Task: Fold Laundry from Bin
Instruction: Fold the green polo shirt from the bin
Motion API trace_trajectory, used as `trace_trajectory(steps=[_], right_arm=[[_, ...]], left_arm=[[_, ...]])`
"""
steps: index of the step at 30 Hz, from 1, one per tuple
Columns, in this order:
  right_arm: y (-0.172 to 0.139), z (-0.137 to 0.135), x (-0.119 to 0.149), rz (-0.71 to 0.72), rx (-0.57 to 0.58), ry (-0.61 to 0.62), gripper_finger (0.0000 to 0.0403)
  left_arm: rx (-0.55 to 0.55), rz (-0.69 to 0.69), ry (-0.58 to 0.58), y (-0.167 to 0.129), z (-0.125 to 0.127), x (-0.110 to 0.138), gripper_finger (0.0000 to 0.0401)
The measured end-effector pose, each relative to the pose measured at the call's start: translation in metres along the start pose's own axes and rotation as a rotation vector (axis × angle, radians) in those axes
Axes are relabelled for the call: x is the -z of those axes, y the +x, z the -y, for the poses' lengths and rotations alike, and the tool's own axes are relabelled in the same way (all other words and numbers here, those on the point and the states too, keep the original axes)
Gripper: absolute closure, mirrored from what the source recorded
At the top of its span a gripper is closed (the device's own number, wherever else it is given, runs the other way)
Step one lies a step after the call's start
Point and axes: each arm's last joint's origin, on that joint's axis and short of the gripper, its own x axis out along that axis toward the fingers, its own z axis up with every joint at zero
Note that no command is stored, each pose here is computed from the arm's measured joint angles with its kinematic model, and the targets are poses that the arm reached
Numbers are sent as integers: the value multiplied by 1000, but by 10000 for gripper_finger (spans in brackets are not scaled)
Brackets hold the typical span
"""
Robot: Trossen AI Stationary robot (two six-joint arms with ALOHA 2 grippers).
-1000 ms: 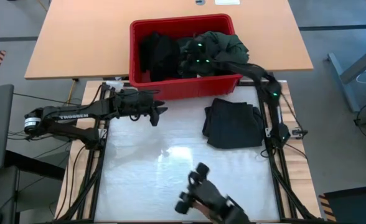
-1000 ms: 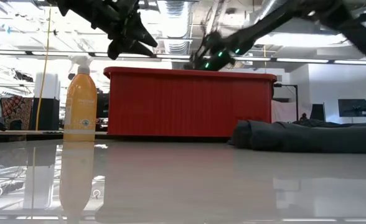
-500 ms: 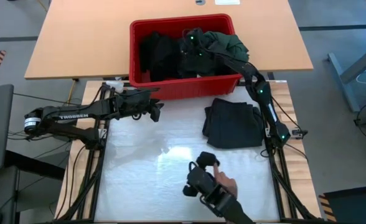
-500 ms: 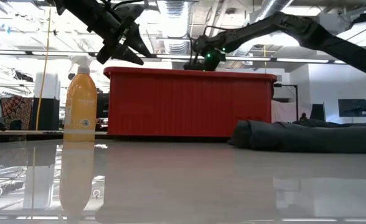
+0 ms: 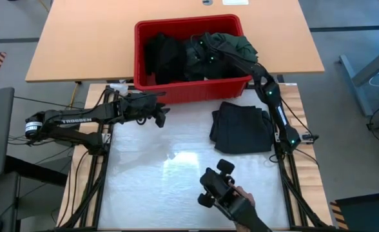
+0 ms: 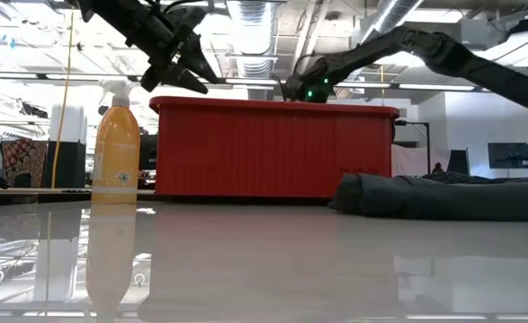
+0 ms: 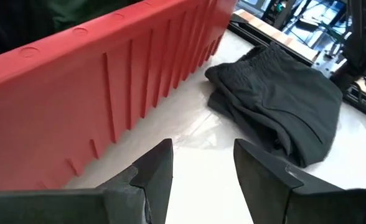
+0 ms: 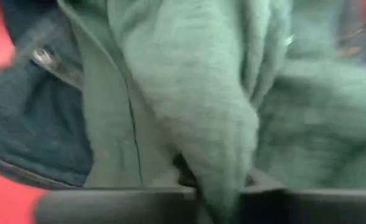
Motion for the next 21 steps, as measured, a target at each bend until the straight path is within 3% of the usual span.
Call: trace_trajectory(steps=[4, 8, 12, 17, 21], right_arm=[[-62, 17, -19, 180, 82, 54, 374], [-160, 42, -32, 469, 193, 118, 378], [-273, 57, -30, 866, 225, 163, 378], [-398, 56, -1, 1352, 48, 225, 378], [-465, 40, 27, 1571, -189, 225, 378]], left_arm=[[40, -17, 2, 0, 2, 1, 244], [77, -32, 32, -1, 7, 3, 243], [92, -46, 80, -3, 11, 6, 243], [128, -56, 144, -4, 15, 8, 243], [203, -79, 187, -4, 17, 9, 243]])
